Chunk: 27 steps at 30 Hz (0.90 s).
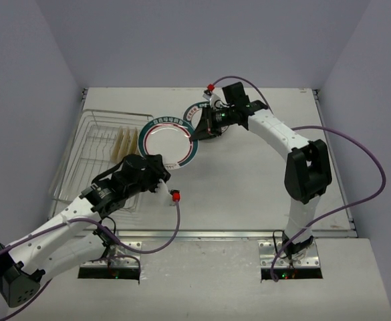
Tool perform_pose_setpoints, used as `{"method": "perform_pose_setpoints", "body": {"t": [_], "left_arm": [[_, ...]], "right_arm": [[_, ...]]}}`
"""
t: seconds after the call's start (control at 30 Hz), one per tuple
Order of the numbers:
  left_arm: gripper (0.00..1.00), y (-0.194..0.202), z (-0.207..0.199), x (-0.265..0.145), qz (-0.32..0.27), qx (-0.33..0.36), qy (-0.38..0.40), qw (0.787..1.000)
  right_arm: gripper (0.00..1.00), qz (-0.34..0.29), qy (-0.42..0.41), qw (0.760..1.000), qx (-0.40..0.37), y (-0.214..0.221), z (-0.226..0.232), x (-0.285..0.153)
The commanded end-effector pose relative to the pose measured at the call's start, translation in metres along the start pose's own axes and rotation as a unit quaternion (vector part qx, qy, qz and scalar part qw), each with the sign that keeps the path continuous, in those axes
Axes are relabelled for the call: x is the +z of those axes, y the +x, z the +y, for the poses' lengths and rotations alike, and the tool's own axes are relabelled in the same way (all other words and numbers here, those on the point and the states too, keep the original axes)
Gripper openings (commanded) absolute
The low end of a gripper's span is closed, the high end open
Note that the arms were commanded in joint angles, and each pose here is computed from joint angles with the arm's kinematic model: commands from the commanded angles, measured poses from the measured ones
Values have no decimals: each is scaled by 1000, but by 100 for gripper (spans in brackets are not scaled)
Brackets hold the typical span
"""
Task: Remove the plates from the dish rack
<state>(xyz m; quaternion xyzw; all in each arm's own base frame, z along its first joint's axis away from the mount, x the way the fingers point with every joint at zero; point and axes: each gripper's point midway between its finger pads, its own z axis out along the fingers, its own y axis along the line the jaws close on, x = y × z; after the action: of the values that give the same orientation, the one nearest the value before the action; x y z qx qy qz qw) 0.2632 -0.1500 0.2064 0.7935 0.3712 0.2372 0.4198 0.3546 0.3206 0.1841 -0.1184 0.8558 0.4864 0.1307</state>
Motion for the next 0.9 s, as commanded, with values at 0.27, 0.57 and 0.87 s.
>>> {"method": "perform_pose_setpoints", "body": {"t": [0.27,0.57,0.87], "left_arm": [[100,58,90,-31,145,-256,-207,933],[100,93,131,-44,160,-510,-265,802],[100,108,110,-37,144,-695,-166,685]], "right_arm": [[0,-178,92,980,13,-132,-82,-86],[0,-239,173,955,-4,-183,-149,-102],[0,-219,183,958,24,-178,-198,-74]]}}
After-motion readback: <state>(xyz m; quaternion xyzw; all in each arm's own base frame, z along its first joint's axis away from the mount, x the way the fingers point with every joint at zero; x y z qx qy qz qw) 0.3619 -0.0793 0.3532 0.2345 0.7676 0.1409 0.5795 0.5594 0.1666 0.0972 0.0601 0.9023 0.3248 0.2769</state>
